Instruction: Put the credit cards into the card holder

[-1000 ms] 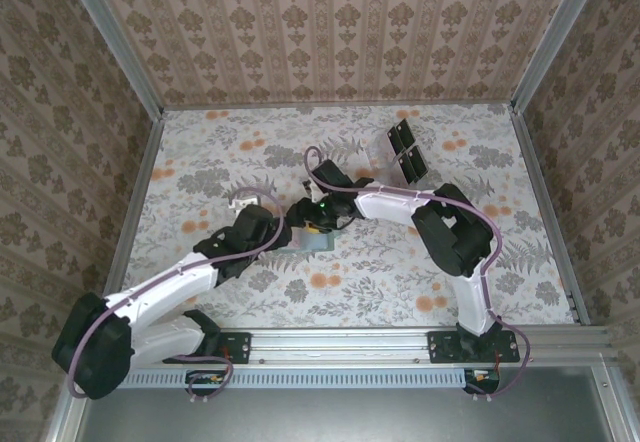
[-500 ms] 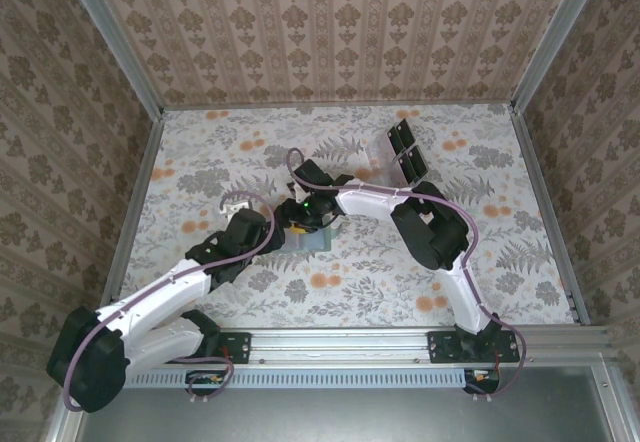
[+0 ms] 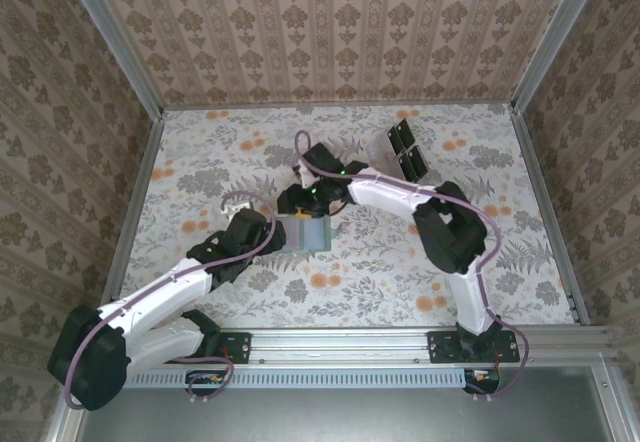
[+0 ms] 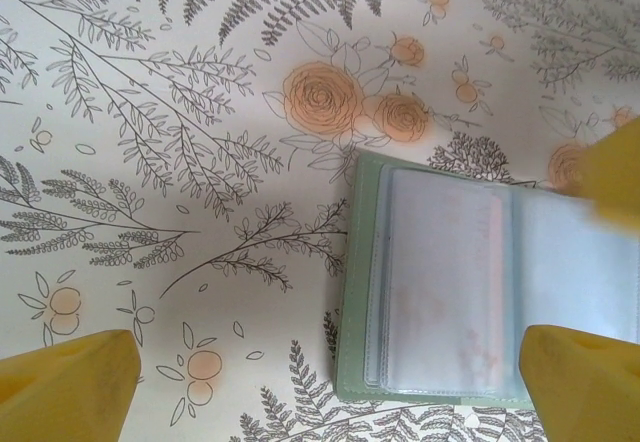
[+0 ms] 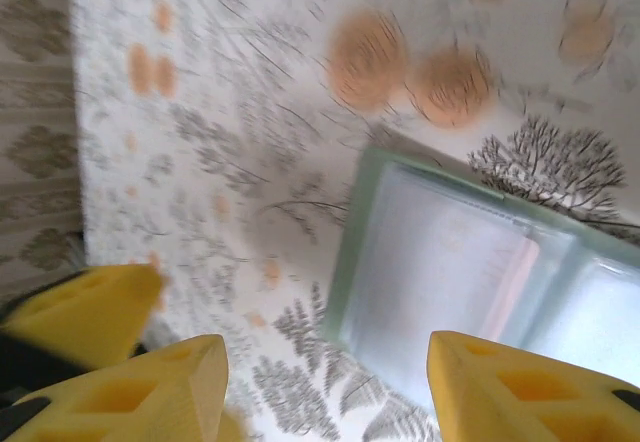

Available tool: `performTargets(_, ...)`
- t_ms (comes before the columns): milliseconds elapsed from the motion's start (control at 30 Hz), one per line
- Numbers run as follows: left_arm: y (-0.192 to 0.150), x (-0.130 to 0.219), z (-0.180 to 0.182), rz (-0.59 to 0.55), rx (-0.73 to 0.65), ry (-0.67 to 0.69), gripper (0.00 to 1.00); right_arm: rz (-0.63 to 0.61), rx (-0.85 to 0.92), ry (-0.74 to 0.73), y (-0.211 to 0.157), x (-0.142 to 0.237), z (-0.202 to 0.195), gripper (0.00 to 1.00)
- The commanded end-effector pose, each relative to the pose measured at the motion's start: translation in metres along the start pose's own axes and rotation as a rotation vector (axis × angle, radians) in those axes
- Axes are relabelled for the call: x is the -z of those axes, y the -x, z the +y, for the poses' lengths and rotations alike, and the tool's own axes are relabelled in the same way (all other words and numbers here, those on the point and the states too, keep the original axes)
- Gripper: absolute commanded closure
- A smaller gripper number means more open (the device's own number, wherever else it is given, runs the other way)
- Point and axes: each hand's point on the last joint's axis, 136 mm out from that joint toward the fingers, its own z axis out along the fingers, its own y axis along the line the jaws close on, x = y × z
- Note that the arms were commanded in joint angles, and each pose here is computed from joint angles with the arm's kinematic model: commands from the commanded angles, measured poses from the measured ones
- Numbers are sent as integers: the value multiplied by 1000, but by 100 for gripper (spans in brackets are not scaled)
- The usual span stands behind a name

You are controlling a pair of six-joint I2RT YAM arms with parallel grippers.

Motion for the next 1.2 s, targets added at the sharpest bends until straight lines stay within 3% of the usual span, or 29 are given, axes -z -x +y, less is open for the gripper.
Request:
performTargets(0, 2, -1, -2, 21, -18, 0, 0, -127, 84, -23, 29, 70, 16, 43)
performTargets(300, 14, -9, -4, 57, -38, 9, 0, -279, 80, -549, 67, 173, -106, 45)
performTargets(567, 27, -21, -3, 93, -44, 9, 0, -234, 126, -925, 74, 214, -179, 50)
performTargets(867, 32, -26, 4, 97, -54, 45, 0, -138, 148, -1071, 82, 206, -220, 61)
performTargets(1167, 27, -27, 7, 106, -39, 43, 0, -83, 121, -1091, 75, 195, -248, 62)
